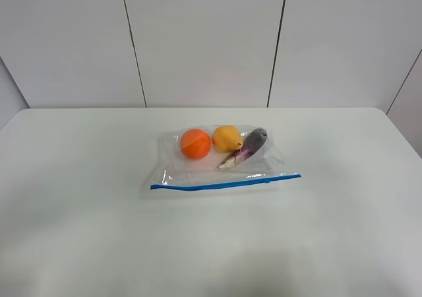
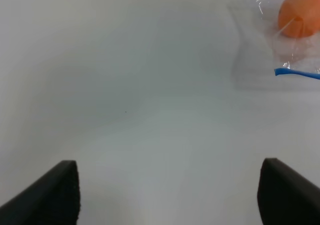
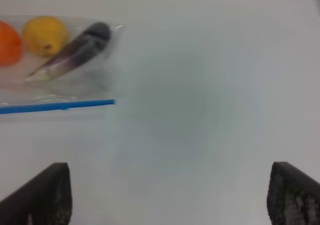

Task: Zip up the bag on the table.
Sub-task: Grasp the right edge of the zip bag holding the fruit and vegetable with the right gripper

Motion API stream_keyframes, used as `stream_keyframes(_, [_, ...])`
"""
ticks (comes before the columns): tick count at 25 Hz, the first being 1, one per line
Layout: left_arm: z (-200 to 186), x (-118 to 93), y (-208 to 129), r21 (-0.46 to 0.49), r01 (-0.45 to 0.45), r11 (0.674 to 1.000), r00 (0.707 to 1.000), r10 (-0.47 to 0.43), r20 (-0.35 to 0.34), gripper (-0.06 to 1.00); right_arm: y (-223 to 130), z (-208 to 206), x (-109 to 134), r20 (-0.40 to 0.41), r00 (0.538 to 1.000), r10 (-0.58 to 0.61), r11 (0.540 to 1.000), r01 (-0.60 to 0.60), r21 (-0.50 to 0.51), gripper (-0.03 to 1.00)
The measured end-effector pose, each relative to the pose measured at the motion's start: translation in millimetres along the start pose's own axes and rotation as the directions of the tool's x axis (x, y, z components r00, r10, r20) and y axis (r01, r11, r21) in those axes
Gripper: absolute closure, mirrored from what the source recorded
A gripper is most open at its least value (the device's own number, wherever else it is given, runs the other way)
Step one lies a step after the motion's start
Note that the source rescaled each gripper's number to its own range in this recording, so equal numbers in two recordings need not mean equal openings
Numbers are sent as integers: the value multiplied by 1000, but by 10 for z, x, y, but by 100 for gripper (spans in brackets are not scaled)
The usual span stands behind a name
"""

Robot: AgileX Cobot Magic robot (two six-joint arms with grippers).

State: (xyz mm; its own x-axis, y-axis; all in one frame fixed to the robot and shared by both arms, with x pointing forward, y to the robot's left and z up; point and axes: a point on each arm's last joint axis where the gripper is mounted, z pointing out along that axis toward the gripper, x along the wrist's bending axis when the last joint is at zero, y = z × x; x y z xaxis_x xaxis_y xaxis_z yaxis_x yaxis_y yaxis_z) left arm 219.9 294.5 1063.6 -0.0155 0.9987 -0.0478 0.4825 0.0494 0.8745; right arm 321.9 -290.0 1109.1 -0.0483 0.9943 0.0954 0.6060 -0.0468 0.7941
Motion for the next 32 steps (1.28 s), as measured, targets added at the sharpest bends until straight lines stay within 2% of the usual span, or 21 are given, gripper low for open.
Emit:
stream_keyframes(6, [0, 0, 0, 0, 0, 1000, 1000, 0, 0, -2, 522, 656, 94, -144, 984, 106, 980, -79, 185, 0])
stream_keyframes(10, [0, 0, 0, 0, 0, 1000, 1000, 0, 0, -2, 748, 1177, 118, -211, 966, 148, 951, -81, 297, 0])
stream_keyframes(15, [0, 0, 0, 0, 0, 1000, 1000, 0, 0, -2, 938, 1674, 100, -276, 948, 157, 927, -45, 372, 2])
stream_keyframes(18, [0, 0, 0, 0, 0, 1000, 1000, 0, 0, -2, 937, 1884, -50, -290, 936, 198, 902, -58, 427, 2])
stream_keyframes(21, [0, 0, 0, 0, 0, 1000, 1000, 0, 0, -2, 863, 2033, -312, -296, 916, 271, 871, -103, 481, 2])
stream_keyframes(24, [0, 0, 0, 0, 0, 1000, 1000, 0, 0, -2, 802, 2162, -486, -342, 869, 358, 845, -146, 514, 2])
stream_keyframes(28, [0, 0, 0, 0, 0, 1000, 1000, 0, 0, -2, 675, 2411, -536, -395, 809, 435, 806, -154, 571, 2])
stream_keyframes(32, [0, 0, 0, 0, 0, 1000, 1000, 0, 0, -2, 471, 2705, -570, -383, 773, 506, 742, -164, 650, 2])
